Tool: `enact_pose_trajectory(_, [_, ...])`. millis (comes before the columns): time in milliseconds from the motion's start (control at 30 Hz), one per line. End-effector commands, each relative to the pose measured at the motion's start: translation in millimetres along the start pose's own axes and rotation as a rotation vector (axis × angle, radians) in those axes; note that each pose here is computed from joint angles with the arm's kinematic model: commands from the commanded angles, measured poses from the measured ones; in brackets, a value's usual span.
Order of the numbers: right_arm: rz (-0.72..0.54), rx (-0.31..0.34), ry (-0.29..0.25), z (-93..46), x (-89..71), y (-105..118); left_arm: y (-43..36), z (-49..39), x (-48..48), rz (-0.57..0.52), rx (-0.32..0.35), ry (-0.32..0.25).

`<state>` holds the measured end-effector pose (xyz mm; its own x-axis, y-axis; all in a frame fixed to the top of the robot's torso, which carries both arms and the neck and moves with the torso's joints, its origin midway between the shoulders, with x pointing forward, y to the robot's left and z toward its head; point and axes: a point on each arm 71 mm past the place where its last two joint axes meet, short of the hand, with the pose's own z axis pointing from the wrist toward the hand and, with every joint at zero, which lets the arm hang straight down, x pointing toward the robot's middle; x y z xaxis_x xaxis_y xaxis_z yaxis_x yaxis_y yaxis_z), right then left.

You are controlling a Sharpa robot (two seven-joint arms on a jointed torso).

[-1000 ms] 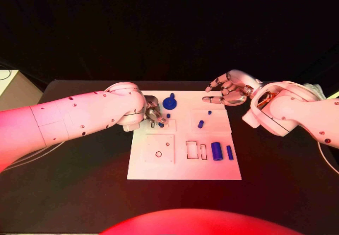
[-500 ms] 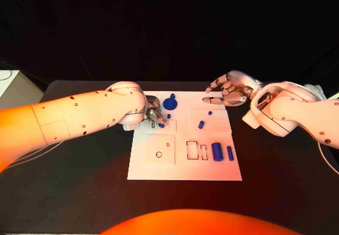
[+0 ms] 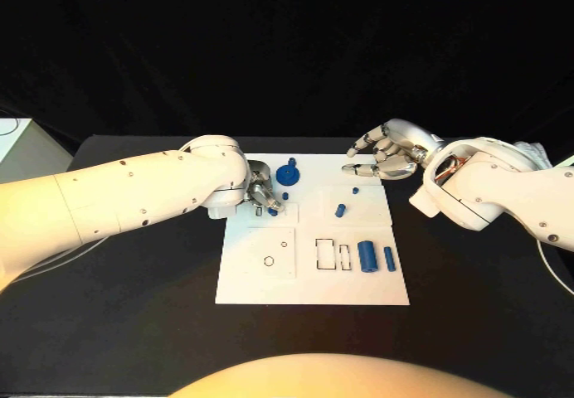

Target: Assemble the parts on the task board

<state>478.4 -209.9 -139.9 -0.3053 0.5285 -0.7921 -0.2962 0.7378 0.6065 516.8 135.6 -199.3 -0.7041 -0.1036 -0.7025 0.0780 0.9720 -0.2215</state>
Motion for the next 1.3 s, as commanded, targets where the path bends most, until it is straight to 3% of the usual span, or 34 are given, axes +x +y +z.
enact_pose_trajectory(33, [-0.003,-0.008,0.015,0.2,1.5,1,1.9,6.1,20.7,0.047,-0.020,0.130])
enact_pose_trajectory(400, [-0.003,-0.008,0.015,0.3,1.7,1,0.2,3.6,13.5,0.081,-0.025,0.146])
enact_pose_trajectory(1300, [-0.003,-0.010,0.015,0.0,1.9,2,-0.6,3.9,10.6,0.085,-0.029,0.140])
